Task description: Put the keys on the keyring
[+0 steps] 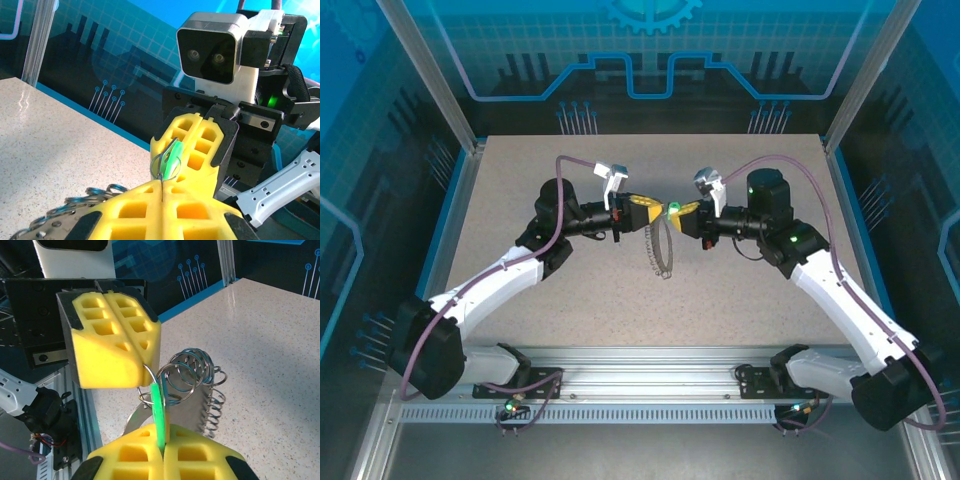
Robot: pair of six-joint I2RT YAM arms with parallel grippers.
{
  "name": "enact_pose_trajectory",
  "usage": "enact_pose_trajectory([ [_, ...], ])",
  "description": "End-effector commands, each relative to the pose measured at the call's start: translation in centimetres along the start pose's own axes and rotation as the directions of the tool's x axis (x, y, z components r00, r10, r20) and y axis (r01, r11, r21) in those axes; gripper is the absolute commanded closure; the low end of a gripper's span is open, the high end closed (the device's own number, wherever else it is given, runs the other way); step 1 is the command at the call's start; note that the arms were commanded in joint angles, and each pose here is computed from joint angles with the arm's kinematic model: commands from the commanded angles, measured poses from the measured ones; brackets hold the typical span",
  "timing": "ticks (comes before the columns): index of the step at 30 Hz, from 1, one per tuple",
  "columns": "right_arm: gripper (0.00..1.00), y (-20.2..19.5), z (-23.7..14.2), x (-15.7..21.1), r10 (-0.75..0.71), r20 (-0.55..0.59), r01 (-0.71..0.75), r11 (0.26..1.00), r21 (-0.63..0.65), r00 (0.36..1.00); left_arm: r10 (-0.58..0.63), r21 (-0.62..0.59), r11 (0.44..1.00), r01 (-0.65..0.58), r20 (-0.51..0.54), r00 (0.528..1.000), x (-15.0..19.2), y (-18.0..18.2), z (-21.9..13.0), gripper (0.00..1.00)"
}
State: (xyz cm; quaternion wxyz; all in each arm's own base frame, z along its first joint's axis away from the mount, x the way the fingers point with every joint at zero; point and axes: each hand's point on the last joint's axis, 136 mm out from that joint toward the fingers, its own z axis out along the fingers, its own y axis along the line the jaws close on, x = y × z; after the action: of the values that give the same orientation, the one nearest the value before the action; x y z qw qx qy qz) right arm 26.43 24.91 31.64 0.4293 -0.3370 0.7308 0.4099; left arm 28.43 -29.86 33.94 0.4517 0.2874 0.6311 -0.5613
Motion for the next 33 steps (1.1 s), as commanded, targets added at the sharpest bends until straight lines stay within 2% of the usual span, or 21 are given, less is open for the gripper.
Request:
enact_pose_trajectory([
  [1, 1.00, 1.1, 0.7, -0.4, -0.034, -0.013, 0.034, 0.999, -0.036, 0.999, 0.050, 0.029, 0.998, -0.051, 0.028, 0.998, -0.9, -1.4, -0.2, 1.00],
  [10, 1.00, 0.7, 1.1, 0.2, -0.030, -0.039, 0.029, 0.999, -0.020, 0.999, 0.052, 0.026, 0.998, -0.052, 0.019, 0.998, -0.8, -1.3, -0.1, 1.00],
  [23, 1.00, -2.0, -1.3, -0.2, 0.007, -0.015, -0.005, 0.996, 0.089, 1.000, 0.068, 0.016, 0.998, -0.068, 0.017, 0.998, -0.8, -1.5, -0.4, 1.00],
  [33, 1.00, -1.4, -0.7, 0.3, 0.003, -0.049, 0.000, 0.998, 0.064, 0.999, 0.068, 0.018, 0.997, -0.069, 0.018, 0.997, -1.0, -1.5, -0.3, 1.00],
])
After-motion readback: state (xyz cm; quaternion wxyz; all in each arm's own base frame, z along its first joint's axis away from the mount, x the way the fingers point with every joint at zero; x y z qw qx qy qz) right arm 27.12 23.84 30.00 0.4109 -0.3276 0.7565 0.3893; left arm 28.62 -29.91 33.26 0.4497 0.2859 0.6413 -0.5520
